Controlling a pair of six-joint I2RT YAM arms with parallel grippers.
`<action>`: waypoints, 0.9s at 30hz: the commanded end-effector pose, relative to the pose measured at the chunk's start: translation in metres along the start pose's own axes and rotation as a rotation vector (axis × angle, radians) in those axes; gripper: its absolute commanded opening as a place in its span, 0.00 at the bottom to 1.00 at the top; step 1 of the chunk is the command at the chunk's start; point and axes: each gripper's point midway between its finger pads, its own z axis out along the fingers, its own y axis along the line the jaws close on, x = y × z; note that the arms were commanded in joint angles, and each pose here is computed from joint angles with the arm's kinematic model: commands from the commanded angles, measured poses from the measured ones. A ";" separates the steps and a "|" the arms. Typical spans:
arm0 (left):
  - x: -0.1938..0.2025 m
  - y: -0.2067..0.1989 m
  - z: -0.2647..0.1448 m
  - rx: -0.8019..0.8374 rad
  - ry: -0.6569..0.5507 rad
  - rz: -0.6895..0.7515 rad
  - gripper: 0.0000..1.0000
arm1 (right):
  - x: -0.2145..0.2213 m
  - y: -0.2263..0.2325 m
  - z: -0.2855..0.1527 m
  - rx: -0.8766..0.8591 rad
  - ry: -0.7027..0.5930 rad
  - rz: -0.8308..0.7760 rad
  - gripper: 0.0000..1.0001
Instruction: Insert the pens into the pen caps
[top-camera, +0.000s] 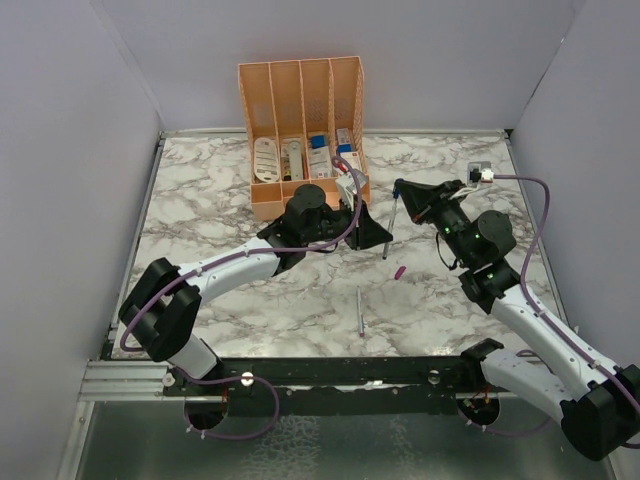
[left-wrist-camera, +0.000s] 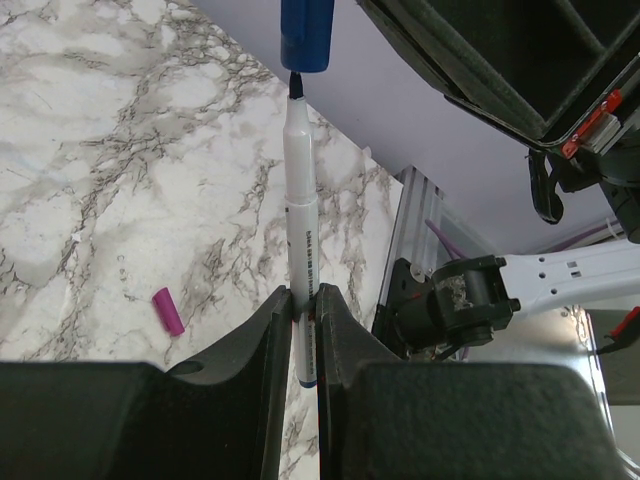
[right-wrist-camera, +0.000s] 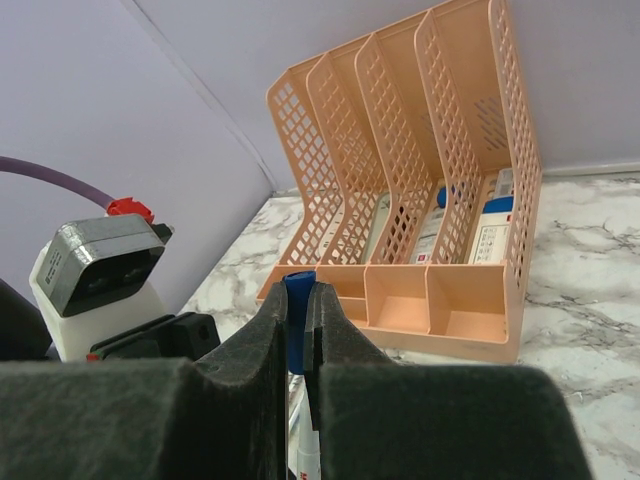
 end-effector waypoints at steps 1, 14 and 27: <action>-0.019 -0.010 0.004 0.024 -0.054 0.035 0.00 | 0.005 0.005 -0.002 -0.031 0.013 0.007 0.01; -0.014 -0.009 0.003 0.028 -0.039 0.025 0.00 | 0.001 0.002 0.001 -0.013 -0.005 -0.016 0.01; -0.011 -0.008 -0.003 0.011 -0.046 0.016 0.00 | -0.005 0.004 0.009 -0.015 -0.014 -0.035 0.01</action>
